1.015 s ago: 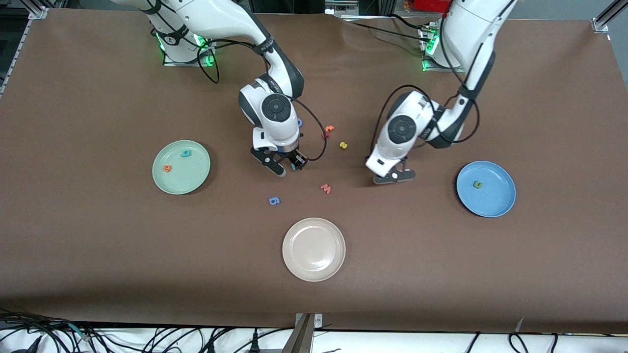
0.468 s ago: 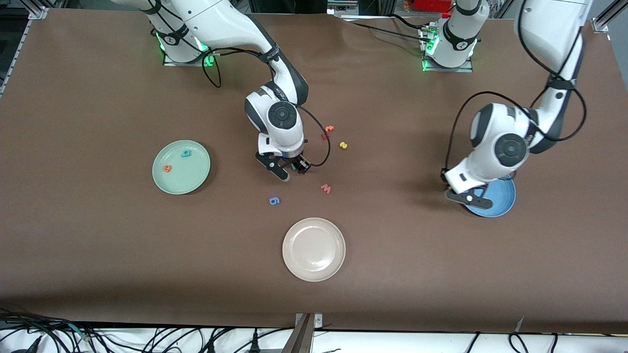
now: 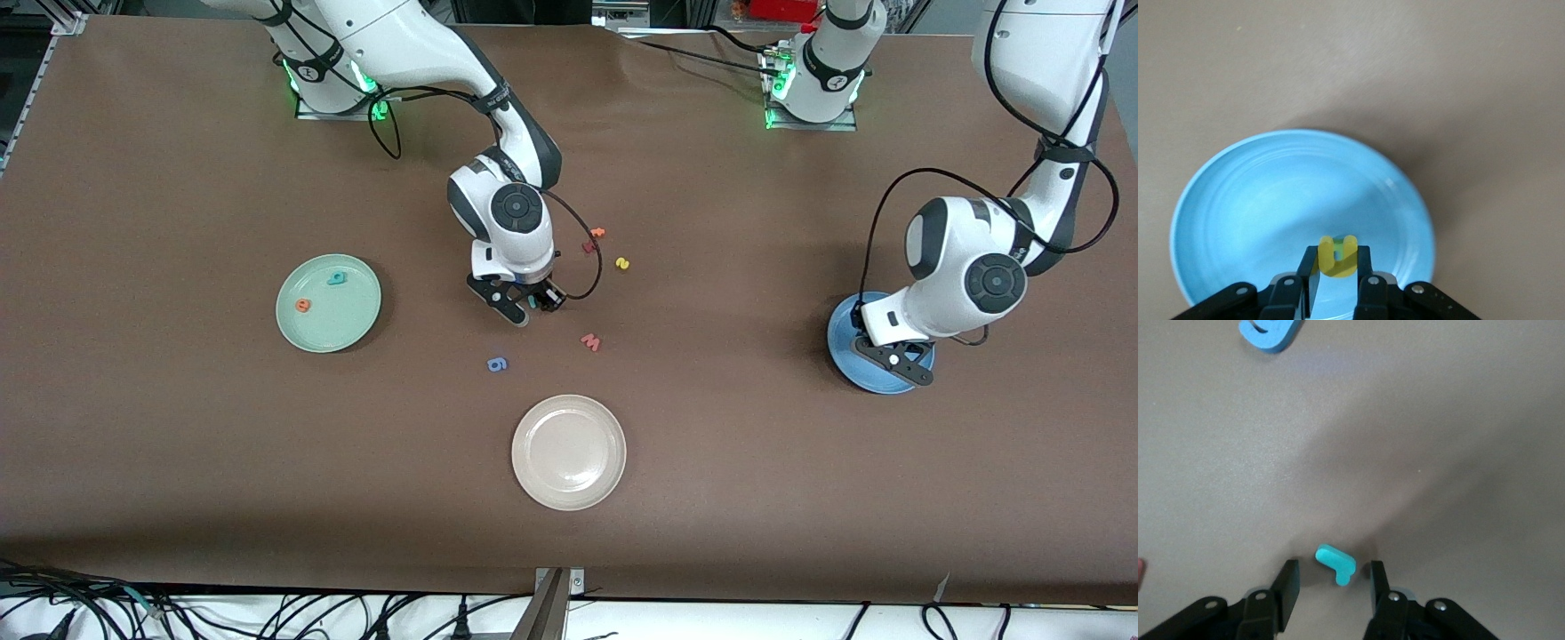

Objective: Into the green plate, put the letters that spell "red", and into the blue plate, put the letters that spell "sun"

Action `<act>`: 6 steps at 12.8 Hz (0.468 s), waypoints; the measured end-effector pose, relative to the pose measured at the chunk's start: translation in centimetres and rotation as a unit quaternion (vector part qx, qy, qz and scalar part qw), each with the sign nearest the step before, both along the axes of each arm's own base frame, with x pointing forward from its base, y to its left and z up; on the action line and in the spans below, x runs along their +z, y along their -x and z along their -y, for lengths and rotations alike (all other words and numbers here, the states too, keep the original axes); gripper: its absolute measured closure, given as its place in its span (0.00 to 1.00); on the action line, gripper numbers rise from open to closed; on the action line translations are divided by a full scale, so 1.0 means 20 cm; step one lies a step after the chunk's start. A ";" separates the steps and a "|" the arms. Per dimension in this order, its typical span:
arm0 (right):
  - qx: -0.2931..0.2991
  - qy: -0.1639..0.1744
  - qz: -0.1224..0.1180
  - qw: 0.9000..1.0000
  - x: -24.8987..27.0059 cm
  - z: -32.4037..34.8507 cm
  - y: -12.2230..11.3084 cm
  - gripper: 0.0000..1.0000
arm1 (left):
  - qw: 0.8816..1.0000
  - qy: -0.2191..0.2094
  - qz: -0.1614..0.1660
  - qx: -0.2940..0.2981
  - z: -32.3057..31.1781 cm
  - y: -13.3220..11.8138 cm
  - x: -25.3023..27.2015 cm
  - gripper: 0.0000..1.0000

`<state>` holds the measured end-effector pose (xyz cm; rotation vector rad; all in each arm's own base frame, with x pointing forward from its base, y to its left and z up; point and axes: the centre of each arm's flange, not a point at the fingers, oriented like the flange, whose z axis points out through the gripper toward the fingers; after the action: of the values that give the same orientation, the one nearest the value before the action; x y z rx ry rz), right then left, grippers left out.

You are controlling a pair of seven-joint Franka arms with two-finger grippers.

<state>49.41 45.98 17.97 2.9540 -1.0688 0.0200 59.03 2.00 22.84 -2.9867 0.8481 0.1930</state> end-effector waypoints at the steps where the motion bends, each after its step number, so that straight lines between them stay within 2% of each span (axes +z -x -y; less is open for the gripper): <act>1: -0.001 0.001 0.000 1.000 0.00 0.01 0.00 0.50 | 1.000 0.002 -0.001 -0.009 -0.06 0.00 -0.03 0.73; 4: -0.009 0.001 0.000 1.000 0.00 0.01 -0.01 0.49 | 1.000 0.005 -0.005 -0.020 -0.24 0.02 -0.11 0.73; 6: -0.024 0.001 0.000 1.000 0.00 0.01 -0.01 0.53 | 1.000 0.004 -0.007 -0.019 -0.32 0.03 -0.17 0.69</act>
<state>49.53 45.80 17.90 2.9250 -1.1388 0.0205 58.36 8.38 19.48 -2.9782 0.9078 0.2090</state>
